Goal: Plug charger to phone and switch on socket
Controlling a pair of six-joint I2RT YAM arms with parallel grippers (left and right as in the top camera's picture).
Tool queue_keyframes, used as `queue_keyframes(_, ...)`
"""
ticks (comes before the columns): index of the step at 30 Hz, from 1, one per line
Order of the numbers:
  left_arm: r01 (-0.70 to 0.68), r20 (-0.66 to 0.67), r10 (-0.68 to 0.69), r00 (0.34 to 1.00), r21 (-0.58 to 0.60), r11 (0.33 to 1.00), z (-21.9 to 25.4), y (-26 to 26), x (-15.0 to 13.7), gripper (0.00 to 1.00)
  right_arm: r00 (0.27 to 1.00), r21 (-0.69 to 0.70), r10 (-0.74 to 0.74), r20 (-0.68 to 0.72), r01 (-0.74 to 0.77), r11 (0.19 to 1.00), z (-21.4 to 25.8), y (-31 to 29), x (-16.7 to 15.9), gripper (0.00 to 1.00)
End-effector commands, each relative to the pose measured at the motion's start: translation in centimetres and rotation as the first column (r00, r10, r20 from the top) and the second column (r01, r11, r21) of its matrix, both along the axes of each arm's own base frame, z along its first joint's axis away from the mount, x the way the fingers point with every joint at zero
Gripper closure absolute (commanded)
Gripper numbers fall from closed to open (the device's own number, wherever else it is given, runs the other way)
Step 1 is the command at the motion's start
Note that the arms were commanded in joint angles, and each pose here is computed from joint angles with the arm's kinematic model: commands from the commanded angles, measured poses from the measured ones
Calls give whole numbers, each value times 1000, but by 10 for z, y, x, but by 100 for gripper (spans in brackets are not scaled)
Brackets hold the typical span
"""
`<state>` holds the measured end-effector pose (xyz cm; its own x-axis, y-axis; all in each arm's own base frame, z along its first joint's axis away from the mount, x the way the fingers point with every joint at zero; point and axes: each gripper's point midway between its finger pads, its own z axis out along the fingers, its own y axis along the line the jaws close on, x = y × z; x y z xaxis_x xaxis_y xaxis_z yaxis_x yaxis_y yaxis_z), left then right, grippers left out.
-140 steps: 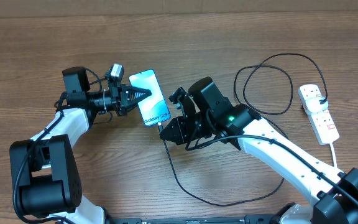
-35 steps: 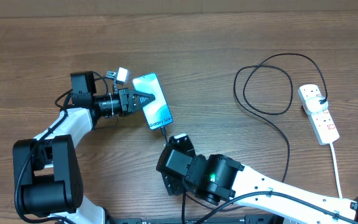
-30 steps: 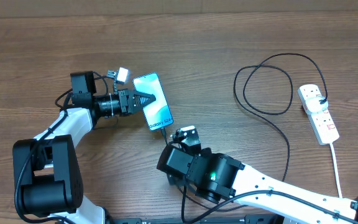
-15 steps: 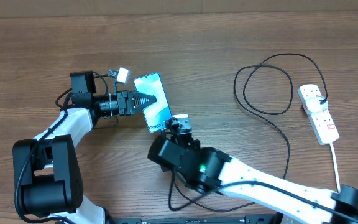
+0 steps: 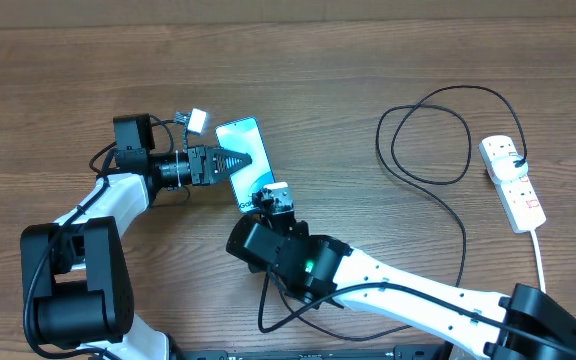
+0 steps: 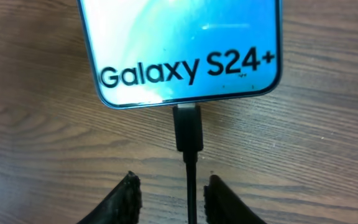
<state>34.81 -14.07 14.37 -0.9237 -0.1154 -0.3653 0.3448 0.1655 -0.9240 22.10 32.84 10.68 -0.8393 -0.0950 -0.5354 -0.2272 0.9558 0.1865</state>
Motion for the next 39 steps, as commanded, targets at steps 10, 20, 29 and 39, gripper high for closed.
queue_keyframes(10, 42, 12, -41, 999, -55, 998, 15, -2, -5, 96, 998, -7, -59, 15, 59, 998, -8, -8, 23, 89)
queue_keyframes(20, 66, 8, -66, 998, -89, 994, 20, -3, -10, 96, 998, 54, 51, 43, -53, 997, 2, 12, 31, 96)
queue_keyframes(29, 81, 15, -80, 997, -107, 991, 23, -3, -12, 96, 991, 52, 103, 90, -108, 993, 11, 19, 36, 96)
queue_keyframes(39, 84, 33, -81, 996, -106, 991, 23, -3, -13, 96, 990, 60, 101, 96, -107, 992, 14, 21, 37, 96)
